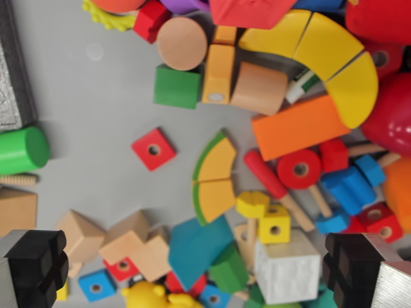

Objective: Pick an object from the bin

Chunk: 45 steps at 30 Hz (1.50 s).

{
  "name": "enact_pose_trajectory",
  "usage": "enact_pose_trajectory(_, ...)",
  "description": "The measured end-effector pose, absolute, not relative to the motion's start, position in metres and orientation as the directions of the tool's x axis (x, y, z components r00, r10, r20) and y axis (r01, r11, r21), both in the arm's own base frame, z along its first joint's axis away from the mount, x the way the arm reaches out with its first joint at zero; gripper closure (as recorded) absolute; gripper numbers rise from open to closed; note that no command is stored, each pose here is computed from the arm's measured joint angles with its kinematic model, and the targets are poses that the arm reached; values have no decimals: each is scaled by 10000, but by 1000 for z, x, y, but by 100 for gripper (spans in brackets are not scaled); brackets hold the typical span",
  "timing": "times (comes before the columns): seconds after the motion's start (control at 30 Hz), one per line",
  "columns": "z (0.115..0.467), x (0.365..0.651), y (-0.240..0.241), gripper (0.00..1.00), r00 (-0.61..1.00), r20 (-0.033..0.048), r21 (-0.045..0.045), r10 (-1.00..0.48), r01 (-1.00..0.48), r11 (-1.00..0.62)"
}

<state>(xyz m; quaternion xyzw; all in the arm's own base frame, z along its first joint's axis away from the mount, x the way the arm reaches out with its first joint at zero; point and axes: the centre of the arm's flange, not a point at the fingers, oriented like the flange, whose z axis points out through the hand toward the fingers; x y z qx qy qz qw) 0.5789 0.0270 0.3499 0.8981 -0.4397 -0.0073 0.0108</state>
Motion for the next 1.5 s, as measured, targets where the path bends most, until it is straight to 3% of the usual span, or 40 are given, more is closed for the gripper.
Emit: enact_pose_trajectory(1.5,237,576,153,0,6388,-79,91,-7694,-7693,-6388)
